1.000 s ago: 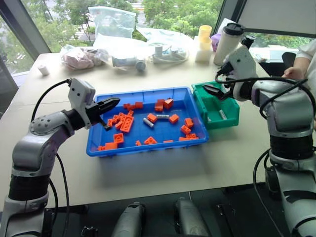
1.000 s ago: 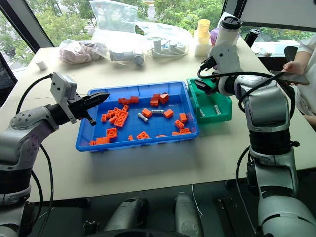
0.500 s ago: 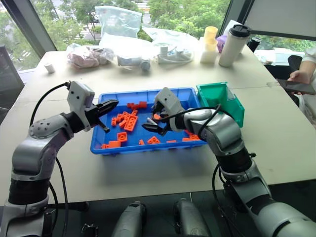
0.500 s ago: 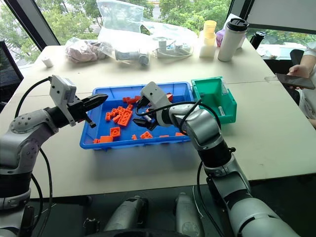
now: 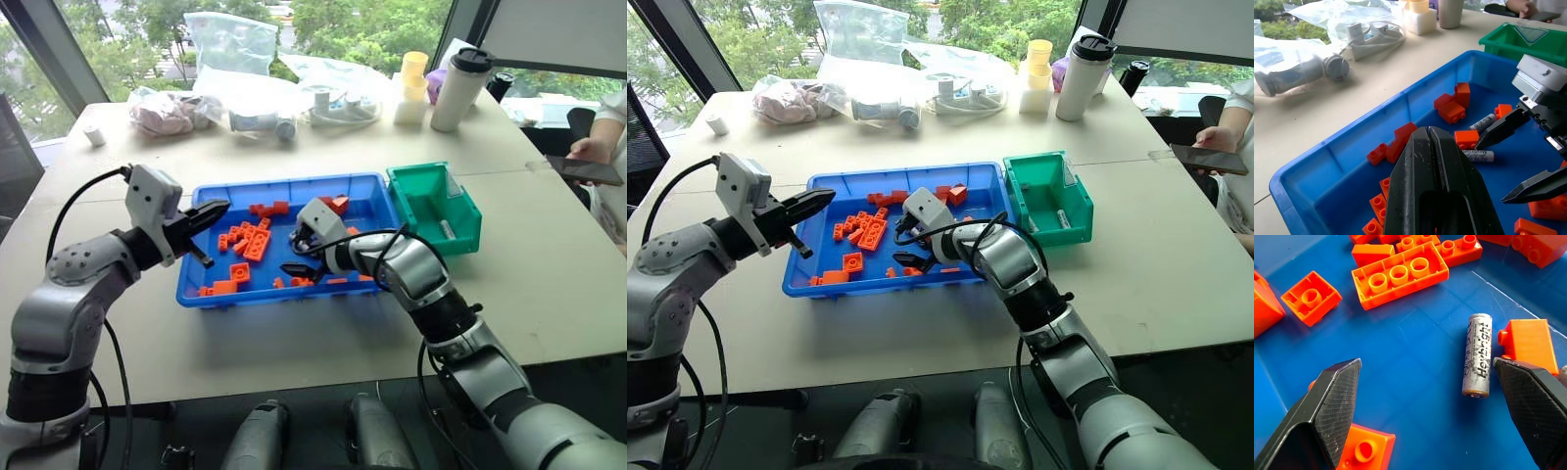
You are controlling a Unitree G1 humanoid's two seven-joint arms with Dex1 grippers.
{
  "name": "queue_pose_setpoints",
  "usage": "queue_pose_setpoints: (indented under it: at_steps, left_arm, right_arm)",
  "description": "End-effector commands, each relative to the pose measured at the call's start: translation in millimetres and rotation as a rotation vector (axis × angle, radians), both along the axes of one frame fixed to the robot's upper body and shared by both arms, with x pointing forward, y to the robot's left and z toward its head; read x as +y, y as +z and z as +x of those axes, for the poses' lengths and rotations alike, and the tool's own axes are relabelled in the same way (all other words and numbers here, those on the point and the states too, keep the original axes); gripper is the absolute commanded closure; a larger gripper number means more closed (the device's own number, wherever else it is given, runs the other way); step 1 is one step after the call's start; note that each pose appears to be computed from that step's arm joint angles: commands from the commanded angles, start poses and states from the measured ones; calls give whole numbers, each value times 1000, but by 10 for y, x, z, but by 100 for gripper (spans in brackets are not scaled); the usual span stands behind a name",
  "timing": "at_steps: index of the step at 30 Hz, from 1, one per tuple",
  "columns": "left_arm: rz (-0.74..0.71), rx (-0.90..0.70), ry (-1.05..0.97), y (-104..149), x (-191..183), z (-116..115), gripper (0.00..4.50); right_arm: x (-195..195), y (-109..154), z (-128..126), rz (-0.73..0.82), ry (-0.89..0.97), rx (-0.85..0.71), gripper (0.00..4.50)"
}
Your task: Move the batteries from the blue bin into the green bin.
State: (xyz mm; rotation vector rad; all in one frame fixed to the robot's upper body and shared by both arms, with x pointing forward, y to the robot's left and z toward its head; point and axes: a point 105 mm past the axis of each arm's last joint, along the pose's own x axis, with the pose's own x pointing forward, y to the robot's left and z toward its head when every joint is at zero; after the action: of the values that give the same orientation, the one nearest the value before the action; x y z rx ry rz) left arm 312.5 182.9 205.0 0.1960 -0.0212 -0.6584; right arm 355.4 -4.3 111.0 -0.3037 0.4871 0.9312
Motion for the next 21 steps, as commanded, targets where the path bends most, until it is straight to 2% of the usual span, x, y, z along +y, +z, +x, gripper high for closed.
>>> queue_pose_setpoints:
  at_steps: [1,2,5,10,12,16,19,21]
  left_arm:
    - [3,-59,12,150,16,-35,450]
    - [3,-59,13,149,15,-36,450]
    - [4,-58,12,149,11,-44,450]
    - [1,-59,19,153,17,-35,450]
    - [-1,-61,20,151,12,-39,450]
    - [-5,-62,19,146,-2,-30,450]
    - [-10,-60,12,137,-22,-27,450]
    - [-15,-56,1,125,-45,-18,450]
  right_arm:
    - [134,60,49,18,23,-30,4]
    - [150,32,67,12,19,-28,4]
    - [193,-7,109,-3,18,-38,90]
    - [222,46,154,-60,60,-130,348]
    - [153,190,164,-69,72,-187,444]
    - [-116,674,225,-73,49,-365,443]
    - [-412,988,269,-49,-41,-412,443]
    - [-787,1285,378,-33,-185,-481,443]
